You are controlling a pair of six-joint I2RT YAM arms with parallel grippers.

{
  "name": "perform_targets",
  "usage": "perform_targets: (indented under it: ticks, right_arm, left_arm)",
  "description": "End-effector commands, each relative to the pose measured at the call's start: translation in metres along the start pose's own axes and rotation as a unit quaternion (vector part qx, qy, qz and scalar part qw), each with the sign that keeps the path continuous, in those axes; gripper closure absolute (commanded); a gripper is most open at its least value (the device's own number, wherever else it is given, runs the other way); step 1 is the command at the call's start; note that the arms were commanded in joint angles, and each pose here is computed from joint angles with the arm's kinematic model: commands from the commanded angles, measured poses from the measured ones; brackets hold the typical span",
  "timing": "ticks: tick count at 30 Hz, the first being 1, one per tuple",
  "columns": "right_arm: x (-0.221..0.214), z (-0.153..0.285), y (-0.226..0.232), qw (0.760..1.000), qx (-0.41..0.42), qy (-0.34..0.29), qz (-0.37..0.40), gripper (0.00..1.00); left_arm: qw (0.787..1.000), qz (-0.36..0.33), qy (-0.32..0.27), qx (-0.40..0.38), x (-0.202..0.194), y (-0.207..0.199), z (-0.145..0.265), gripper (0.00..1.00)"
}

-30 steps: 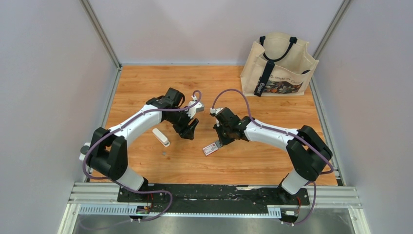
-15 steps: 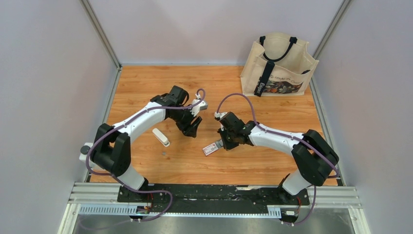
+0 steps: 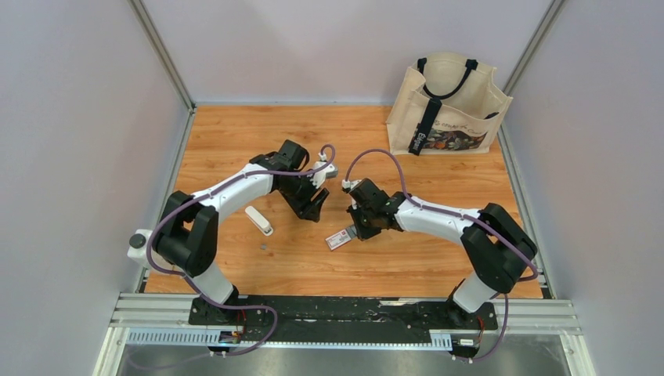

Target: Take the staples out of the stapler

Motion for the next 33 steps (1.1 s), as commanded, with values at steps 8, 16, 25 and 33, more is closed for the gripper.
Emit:
perform_targets:
  ticks: [8, 16, 25, 33]
  right_arm:
    - [0.028, -0.001, 0.006, 1.0, 0.013, -0.025, 0.013, 1.0]
    - [0.028, -0.002, 0.004, 0.999, 0.024, -0.023, 0.006, 1.0]
    - [0.038, 0.029, -0.006, 0.994, 0.027, -0.095, -0.04, 0.93]
    - [0.044, 0.019, -0.033, 0.984, 0.07, -0.093, -0.138, 0.72]
  left_arm:
    - [1.0, -0.004, -0.027, 0.005, -0.003, -0.005, 0.019, 0.34]
    - [1.0, -0.001, -0.027, 0.004, -0.01, -0.005, 0.024, 0.34]
    - [0.999, -0.032, -0.015, -0.012, -0.016, -0.012, 0.023, 0.34]
    - [0.986, -0.159, 0.052, -0.002, -0.037, -0.034, 0.003, 0.34]
Point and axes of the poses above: each gripper's point midway between its finger pads, its own z axis back along the fingers, its own y axis along the line the jaws close on, x = y × z, the point moved 5 cm from there along z, back along the fingers, and after that the axes turned 1 degree about z, right-handed, at the moved point
